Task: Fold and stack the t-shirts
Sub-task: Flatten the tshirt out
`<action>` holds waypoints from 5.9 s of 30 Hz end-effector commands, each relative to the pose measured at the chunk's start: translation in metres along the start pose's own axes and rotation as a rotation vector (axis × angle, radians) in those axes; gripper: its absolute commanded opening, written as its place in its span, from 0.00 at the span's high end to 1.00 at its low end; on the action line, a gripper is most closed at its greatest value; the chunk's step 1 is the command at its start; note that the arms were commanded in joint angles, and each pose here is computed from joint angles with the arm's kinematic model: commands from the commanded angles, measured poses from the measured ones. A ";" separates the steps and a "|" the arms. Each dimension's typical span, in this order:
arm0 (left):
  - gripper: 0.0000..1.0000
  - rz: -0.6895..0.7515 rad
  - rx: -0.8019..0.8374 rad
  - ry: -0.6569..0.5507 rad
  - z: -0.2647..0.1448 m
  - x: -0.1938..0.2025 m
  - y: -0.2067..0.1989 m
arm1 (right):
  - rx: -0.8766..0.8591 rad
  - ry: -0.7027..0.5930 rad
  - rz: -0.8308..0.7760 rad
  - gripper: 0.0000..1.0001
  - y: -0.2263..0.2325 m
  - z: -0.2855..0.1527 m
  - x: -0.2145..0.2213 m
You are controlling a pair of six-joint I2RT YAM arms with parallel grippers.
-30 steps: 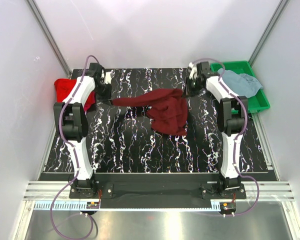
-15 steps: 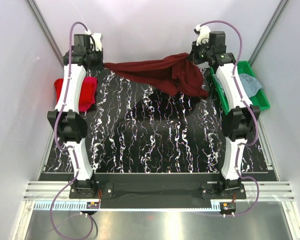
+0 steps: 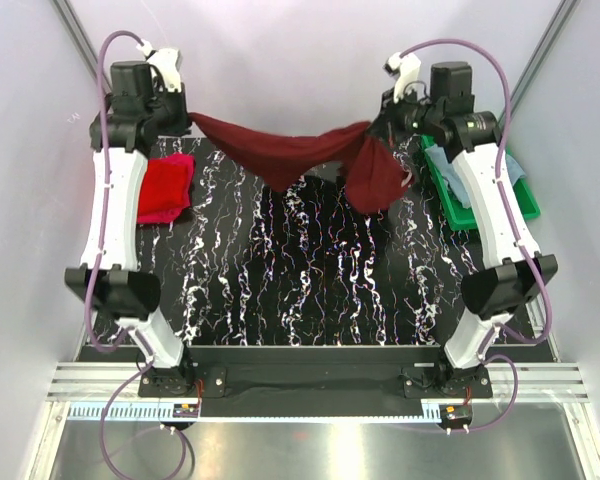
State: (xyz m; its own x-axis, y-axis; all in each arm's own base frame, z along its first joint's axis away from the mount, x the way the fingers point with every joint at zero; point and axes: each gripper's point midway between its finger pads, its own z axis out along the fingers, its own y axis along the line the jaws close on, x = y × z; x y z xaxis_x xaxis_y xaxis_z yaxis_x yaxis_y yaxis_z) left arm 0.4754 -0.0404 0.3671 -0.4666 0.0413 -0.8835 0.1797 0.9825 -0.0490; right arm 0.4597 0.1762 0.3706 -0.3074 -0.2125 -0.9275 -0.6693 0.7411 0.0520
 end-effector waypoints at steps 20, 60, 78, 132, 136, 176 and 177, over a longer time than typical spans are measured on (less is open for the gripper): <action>1.00 -0.069 -0.069 0.122 0.113 0.048 0.035 | -0.128 0.262 0.394 1.00 -0.049 0.118 0.125; 1.00 0.008 0.026 0.228 0.187 0.104 -0.017 | -0.124 0.401 -0.073 0.50 0.031 0.193 0.185; 1.00 -0.008 0.043 0.231 0.186 0.104 -0.020 | -0.019 0.552 -0.114 0.54 0.011 0.190 0.225; 1.00 0.063 0.056 -0.348 -0.044 -0.103 -0.018 | 0.433 -0.126 -0.280 1.00 -0.036 -0.038 -0.077; 1.00 0.073 0.049 -0.398 -0.091 -0.107 -0.024 | 0.458 -0.181 -0.260 1.00 -0.012 -0.098 -0.081; 1.00 0.216 -0.050 -0.281 0.008 -0.069 0.013 | 0.736 -0.330 -0.383 1.00 -0.118 -0.117 -0.125; 1.00 0.204 -0.049 -0.269 0.022 -0.066 0.016 | 0.720 -0.310 -0.377 1.00 -0.131 -0.097 -0.119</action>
State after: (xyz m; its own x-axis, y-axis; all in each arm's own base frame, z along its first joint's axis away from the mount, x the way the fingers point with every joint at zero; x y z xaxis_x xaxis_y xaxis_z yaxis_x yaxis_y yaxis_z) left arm 0.5024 -0.0377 0.4009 -0.2503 0.1988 -0.9475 0.2211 0.9646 0.1440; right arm 0.4933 0.0555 0.4863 0.0419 -0.4442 -0.8949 -0.1363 0.8848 -0.4456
